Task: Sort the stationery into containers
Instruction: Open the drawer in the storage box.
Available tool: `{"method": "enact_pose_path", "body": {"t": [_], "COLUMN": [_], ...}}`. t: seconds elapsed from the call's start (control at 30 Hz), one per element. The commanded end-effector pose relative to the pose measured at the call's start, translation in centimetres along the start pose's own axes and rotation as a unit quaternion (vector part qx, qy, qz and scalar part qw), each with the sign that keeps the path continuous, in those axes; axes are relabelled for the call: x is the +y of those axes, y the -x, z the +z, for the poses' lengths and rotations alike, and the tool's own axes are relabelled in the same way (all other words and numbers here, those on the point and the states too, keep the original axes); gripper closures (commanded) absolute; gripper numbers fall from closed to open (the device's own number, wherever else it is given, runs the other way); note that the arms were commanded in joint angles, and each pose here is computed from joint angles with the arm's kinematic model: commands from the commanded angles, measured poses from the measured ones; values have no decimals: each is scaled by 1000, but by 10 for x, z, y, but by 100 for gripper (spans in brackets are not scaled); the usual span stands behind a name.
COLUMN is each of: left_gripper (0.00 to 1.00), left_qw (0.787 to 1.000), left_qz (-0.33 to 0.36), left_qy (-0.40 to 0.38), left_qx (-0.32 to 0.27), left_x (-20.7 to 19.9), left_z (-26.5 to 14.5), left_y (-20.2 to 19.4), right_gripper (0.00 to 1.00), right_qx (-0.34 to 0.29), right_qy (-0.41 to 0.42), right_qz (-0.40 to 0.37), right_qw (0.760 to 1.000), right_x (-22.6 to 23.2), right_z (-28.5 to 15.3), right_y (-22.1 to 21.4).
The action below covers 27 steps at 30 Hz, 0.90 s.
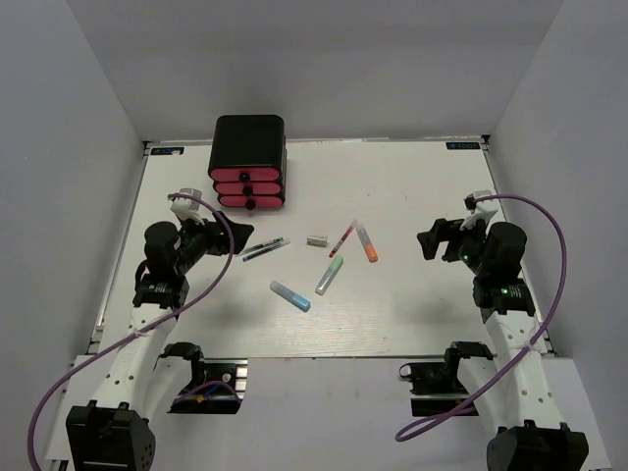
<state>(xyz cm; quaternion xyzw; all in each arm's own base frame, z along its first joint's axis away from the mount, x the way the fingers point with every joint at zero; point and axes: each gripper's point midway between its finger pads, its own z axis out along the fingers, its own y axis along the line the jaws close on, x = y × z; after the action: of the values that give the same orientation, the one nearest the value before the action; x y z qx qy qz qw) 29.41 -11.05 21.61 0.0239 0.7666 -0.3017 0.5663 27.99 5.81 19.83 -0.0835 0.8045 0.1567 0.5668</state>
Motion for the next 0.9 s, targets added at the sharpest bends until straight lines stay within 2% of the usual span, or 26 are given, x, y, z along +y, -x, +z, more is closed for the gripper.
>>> {"method": "enact_pose_path", "body": {"t": [0.0, 0.1, 0.33, 0.43, 0.53, 0.57, 0.6, 0.67, 0.7, 0.73, 0.77, 0.8, 0.83, 0.87], "left_gripper": [0, 0, 3, 11, 39, 63, 71, 81, 81, 75, 62, 46, 38, 31], "left_qw": [999, 999, 999, 999, 999, 999, 999, 999, 999, 999, 999, 999, 999, 999], "left_qz": [18, 13, 11, 5, 0, 0, -1, -9, -9, -10, -19, -17, -21, -19], "left_qy": [-25, -30, -33, -37, -45, -45, -44, -34, -38, -37, -25, -21, -12, 5], "left_qx": [-18, -16, -10, -4, 8, 9, 10, 23, 27, 29, 42, 37, 42, 34], "left_x": [-12, -14, -14, -13, -13, -11, -11, -4, -6, -5, 2, 2, 7, 12], "left_z": [0, 0, 3, 4, 8, 11, 13, 20, 23, 25, 30, 33, 34, 37], "left_y": [19, 18, 15, 10, 5, 4, 6, 1, 1, 2, -6, 2, -2, 4], "right_gripper": [10, 10, 10, 10, 10, 10, 10, 10, 10, 10, 11, 15, 19, 28], "right_qx": [-13, 0, 11, 21, 21, 16, 19, 15, 16, 14, 11, 10, 10, 9], "right_qy": [0, 24, 145, 145, 146, 161, 167, 173, 167, 166, 166, 164, 165, 166], "right_qz": [-6, -32, -126, -135, -136, -146, -145, -150, -144, -148, -151, -150, -148, -149], "right_qw": [1000, 999, 981, 980, 980, 976, 975, 973, 975, 975, 974, 975, 975, 975], "right_x": [0, 7, 40, 37, 37, 41, 43, 45, 44, 44, 44, 43, 44, 44], "right_z": [-3, -4, -13, -10, -10, -11, -12, -13, -13, -13, -13, -13, -13, -13], "right_y": [8, -2, -20, -33, -34, -33, -35, -36, -37, -36, -35, -34, -34, -35]}}
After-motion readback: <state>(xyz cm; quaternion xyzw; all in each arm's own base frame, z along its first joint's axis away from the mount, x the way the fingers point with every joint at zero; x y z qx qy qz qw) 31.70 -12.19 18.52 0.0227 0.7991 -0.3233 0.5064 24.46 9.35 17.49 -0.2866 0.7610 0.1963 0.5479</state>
